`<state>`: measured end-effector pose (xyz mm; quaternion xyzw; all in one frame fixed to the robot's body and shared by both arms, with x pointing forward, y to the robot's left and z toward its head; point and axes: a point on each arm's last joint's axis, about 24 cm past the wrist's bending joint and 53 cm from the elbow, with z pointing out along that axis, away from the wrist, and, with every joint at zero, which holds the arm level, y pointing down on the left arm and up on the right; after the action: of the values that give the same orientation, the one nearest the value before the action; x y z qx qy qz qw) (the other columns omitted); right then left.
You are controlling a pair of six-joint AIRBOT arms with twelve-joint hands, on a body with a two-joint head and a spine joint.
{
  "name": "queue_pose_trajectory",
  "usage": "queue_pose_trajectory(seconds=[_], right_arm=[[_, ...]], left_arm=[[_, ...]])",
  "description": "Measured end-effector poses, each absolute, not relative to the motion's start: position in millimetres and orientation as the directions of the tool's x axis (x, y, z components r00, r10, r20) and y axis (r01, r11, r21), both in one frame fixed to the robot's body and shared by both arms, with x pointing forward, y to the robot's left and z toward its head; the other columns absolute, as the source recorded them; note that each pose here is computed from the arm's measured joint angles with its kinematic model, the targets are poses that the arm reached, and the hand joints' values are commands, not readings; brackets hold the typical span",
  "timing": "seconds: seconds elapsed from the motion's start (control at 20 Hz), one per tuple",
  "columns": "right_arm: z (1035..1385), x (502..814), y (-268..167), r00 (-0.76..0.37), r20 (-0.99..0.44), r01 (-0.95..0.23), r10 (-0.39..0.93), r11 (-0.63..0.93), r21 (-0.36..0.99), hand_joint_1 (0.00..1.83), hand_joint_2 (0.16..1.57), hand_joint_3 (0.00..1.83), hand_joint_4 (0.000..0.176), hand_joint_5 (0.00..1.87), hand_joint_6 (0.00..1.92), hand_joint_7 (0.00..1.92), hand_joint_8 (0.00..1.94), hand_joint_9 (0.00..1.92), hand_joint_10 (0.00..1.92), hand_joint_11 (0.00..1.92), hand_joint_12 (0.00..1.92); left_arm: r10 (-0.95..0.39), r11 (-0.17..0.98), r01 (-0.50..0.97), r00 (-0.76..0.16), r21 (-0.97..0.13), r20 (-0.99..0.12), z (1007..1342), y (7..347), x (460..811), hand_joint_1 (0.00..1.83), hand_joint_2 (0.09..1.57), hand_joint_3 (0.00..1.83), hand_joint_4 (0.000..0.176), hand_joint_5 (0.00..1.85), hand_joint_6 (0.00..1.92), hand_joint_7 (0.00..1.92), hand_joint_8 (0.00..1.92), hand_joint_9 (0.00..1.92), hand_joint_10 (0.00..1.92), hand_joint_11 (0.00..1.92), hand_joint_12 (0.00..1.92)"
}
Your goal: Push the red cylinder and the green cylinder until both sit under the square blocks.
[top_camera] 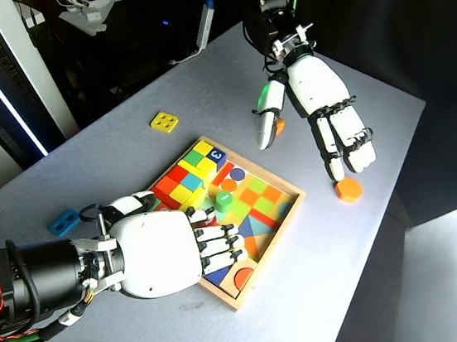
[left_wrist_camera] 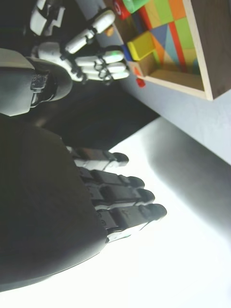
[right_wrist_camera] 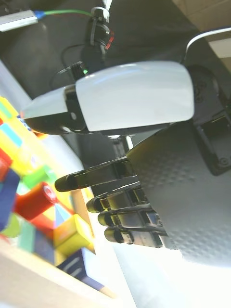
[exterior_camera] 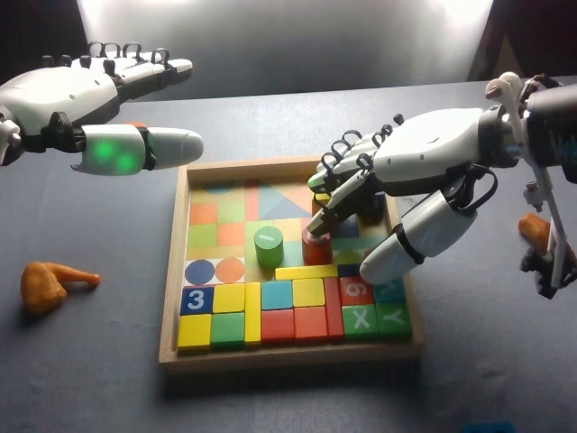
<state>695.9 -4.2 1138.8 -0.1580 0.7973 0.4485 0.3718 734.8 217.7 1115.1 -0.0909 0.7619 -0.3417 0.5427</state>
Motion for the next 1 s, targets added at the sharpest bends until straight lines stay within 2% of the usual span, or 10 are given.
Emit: queue_pose_trajectory(seconds=[0.05, 0.1, 0.2, 0.35, 0.45, 0.55, 0.6, 0.65, 0.85, 1.0], right_arm=[[1138.8, 695.9, -4.0, -0.674, -0.734, -0.585, 0.082, 0.548, 0.598, 0.25, 1.05, 0.00, 0.176, 0.43, 0.00, 0.07, 0.00, 0.00, 0.00, 0.00, 0.19], [1138.0, 695.7, -4.2, -0.675, -0.734, -0.585, 0.081, 0.548, 0.598, 0.26, 1.05, 0.00, 0.176, 0.43, 0.00, 0.08, 0.00, 0.00, 0.00, 0.00, 0.19], [1136.0, 695.1, -4.2, -0.676, -0.732, -0.584, 0.078, 0.549, 0.598, 0.27, 1.04, 0.00, 0.176, 0.44, 0.00, 0.09, 0.00, 0.00, 0.00, 0.00, 0.21], [1136.0, 695.9, -4.3, -0.677, -0.732, -0.583, 0.080, 0.550, 0.598, 0.27, 1.05, 0.00, 0.176, 0.43, 0.00, 0.08, 0.00, 0.00, 0.00, 0.00, 0.20], [1135.7, 697.0, -4.2, -0.675, -0.733, -0.582, 0.081, 0.552, 0.597, 0.27, 1.05, 0.00, 0.176, 0.43, 0.00, 0.08, 0.00, 0.00, 0.00, 0.00, 0.19], [1135.5, 696.8, -2.7, -0.676, -0.733, -0.582, 0.081, 0.551, 0.598, 0.25, 1.05, 0.00, 0.176, 0.42, 0.00, 0.06, 0.00, 0.00, 0.00, 0.00, 0.17], [1135.4, 696.8, -1.7, -0.676, -0.733, -0.583, 0.080, 0.550, 0.597, 0.26, 1.05, 0.00, 0.176, 0.42, 0.00, 0.06, 0.00, 0.00, 0.00, 0.00, 0.17], [1135.1, 696.3, -0.8, -0.676, -0.732, -0.584, 0.078, 0.549, 0.598, 0.27, 1.05, 0.00, 0.176, 0.43, 0.00, 0.07, 0.00, 0.00, 0.00, 0.00, 0.19], [1135.3, 696.4, -0.4, -0.676, -0.732, -0.584, 0.079, 0.549, 0.598, 0.26, 1.05, 0.00, 0.176, 0.42, 0.00, 0.07, 0.00, 0.00, 0.00, 0.00, 0.17], [1135.3, 696.3, -0.2, -0.676, -0.732, -0.584, 0.079, 0.548, 0.598, 0.24, 1.05, 0.00, 0.176, 0.41, 0.00, 0.05, 0.00, 0.00, 0.00, 0.00, 0.11]], left_arm=[[-0.512, 0.749, 0.231, -0.394, -0.621, -0.764, 1115.3, 218.2, 735.0, 0.00, 1.04, 0.00, 0.169, 0.06, 0.00, 0.00, 0.00, 0.00, 0.00, 0.00, 0.00], [-0.512, 0.749, 0.231, -0.393, -0.621, -0.763, 1115.6, 218.3, 735.2, 0.00, 1.04, 0.00, 0.165, 0.05, 0.00, 0.00, 0.00, 0.00, 0.00, 0.00, 0.00], [-0.511, 0.749, 0.231, -0.394, -0.621, -0.764, 1115.2, 218.2, 735.0, 0.00, 1.03, 0.00, 0.170, 0.05, 0.00, 0.00, 0.00, 0.00, 0.00, 0.00, 0.00], [-0.511, 0.749, 0.231, -0.394, -0.621, -0.764, 1115.3, 218.2, 735.0, 0.00, 1.03, 0.00, 0.162, 0.05, 0.00, 0.00, 0.00, 0.00, 0.00, 0.00, 0.00], [-0.512, 0.749, 0.231, -0.394, -0.621, -0.764, 1115.5, 218.1, 735.1, 0.00, 1.02, 0.00, 0.170, 0.06, 0.00, 0.00, 0.00, 0.00, 0.00, 0.00, 0.00], [-0.512, 0.749, 0.231, -0.394, -0.621, -0.764, 1115.4, 218.1, 735.1, 0.00, 1.03, 0.00, 0.158, 0.05, 0.00, 0.00, 0.00, 0.00, 0.00, 0.01, 0.00], [-0.512, 0.749, 0.231, -0.394, -0.621, -0.764, 1115.3, 218.2, 735.0, 0.00, 1.03, 0.00, 0.158, 0.05, 0.00, 0.00, 0.00, 0.00, 0.00, 0.01, 0.00], [-0.512, 0.749, 0.231, -0.394, -0.621, -0.764, 1115.5, 218.1, 735.1, 0.00, 1.03, 0.00, 0.166, 0.05, 0.00, 0.00, 0.00, 0.00, 0.00, 0.01, 0.01], [-0.512, 0.749, 0.231, -0.394, -0.621, -0.764, 1115.4, 218.4, 735.1, 0.00, 1.04, 0.00, 0.158, 0.05, 0.00, 0.00, 0.00, 0.00, 0.00, 0.00, 0.00], [-0.512, 0.749, 0.231, -0.394, -0.621, -0.763, 1115.5, 218.1, 735.1, 0.00, 1.03, 0.00, 0.163, 0.05, 0.00, 0.00, 0.00, 0.00, 0.00, 0.01, 0.01]])
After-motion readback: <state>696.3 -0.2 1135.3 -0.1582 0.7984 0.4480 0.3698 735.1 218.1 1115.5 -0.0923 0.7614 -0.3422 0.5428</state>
